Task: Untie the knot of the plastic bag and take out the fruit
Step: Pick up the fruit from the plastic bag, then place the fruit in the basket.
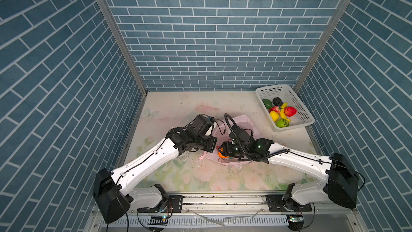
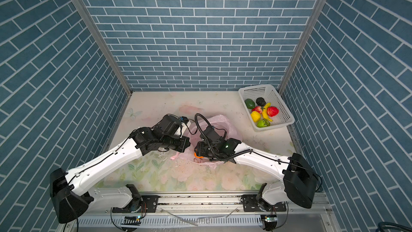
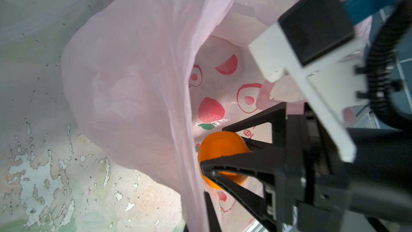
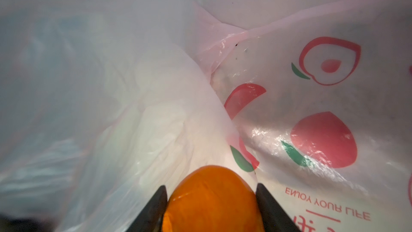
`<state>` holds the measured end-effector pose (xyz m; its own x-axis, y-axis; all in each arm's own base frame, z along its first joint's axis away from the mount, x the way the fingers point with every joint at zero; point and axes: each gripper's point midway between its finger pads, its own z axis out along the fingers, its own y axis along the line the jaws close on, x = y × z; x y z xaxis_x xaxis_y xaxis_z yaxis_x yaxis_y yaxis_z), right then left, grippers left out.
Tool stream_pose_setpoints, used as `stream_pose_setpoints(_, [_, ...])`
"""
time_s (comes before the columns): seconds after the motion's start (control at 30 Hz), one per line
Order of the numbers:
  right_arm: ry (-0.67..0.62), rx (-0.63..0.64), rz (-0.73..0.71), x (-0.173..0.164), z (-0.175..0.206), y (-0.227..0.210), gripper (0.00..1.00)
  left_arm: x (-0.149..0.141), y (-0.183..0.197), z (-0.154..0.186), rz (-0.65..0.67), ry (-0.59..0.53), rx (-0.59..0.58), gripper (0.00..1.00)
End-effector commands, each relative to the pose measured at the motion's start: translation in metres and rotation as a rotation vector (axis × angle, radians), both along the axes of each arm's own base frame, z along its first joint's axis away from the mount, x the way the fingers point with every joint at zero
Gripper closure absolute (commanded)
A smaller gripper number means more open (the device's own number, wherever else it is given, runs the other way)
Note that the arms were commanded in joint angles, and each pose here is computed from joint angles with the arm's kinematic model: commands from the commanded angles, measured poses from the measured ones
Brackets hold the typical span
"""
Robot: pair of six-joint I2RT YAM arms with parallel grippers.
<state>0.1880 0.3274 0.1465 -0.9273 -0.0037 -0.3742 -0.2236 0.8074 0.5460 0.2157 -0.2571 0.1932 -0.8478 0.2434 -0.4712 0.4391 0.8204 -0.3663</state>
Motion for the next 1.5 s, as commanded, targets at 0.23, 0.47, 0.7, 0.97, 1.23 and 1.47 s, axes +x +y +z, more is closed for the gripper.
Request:
stream_pose_setpoints(0.23, [-0.148, 0.009, 0.019, -0.003, 0.087, -0.029, 0.56, 0.004, 0.005, 0.000, 0.023, -0.004, 0.020, 1.00])
stream_pose_setpoints(0.47, [-0.207, 0.040, -0.032, 0.013, 0.129, -0.055, 0.56, 0.005, 0.009, -0.002, 0.035, -0.006, 0.035, 1.00])
stream_pose_setpoints(0.7, [-0.245, 0.073, -0.137, 0.048, 0.155, -0.103, 0.56, 0.007, 0.011, -0.001, 0.045, -0.014, 0.036, 1.00])
stream_pose_setpoints(0.97, [-0.335, -0.038, -0.279, 0.105, 0.162, -0.173, 0.55, 0.009, 0.011, 0.002, 0.056, -0.023, 0.027, 1.00])
stream_pose_setpoints(1.23, [-0.354, -0.079, -0.450, 0.188, 0.151, -0.246, 0.54, 0.012, 0.013, 0.006, 0.069, -0.036, 0.018, 1.00])
stream_pose_setpoints(1.47, [-0.248, -0.119, -0.653, 0.250, 0.091, -0.330, 0.55, 0.012, 0.012, 0.007, 0.077, -0.039, -0.003, 1.00])
